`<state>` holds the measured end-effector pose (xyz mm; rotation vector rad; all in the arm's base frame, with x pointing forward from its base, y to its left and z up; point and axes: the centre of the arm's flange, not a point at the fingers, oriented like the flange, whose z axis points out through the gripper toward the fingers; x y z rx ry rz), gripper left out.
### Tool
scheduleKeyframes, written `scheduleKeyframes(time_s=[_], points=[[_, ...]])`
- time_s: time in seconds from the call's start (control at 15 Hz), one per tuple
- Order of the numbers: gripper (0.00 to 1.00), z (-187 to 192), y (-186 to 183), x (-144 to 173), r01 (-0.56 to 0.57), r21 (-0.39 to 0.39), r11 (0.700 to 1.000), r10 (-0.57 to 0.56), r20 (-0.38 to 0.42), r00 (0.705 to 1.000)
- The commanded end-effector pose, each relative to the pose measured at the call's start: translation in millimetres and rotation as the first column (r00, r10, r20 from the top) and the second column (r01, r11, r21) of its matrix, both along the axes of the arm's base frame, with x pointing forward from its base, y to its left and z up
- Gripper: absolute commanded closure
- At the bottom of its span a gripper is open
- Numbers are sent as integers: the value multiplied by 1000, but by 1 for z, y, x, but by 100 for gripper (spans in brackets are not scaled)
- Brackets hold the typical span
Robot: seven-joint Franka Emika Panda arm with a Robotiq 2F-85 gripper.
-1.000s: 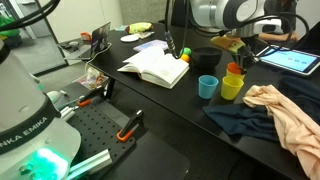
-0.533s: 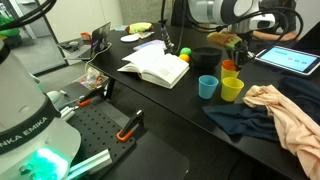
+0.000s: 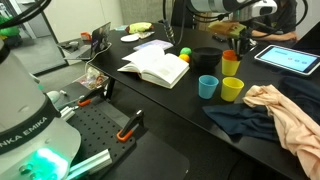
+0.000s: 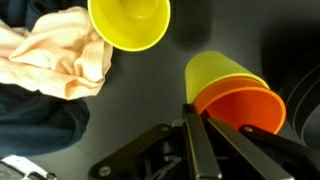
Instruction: Unstack the four cups.
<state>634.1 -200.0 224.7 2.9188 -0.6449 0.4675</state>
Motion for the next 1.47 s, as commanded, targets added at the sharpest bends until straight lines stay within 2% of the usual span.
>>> scheduleKeyframes(time_s=[0.0, 0.27, 0.67, 1.07, 1.13, 1.2, 1.33, 1.4], points=[[97, 34, 0, 8, -57, -19, 998, 57, -14, 998], [97, 3, 7, -3, -58, 29, 998, 60, -61, 996], [97, -42, 8, -15, -39, 43, 998, 44, -115, 992], [97, -54, 4, -19, -26, 25, 999, 28, -100, 995], [90, -54, 4, -19, -25, 24, 999, 27, -100, 995], [68, -54, 4, -20, -23, 26, 999, 26, -101, 995], [64, -52, 5, -21, -30, 28, 999, 33, -112, 993], [59, -51, 5, -21, -30, 29, 999, 33, -112, 993]])
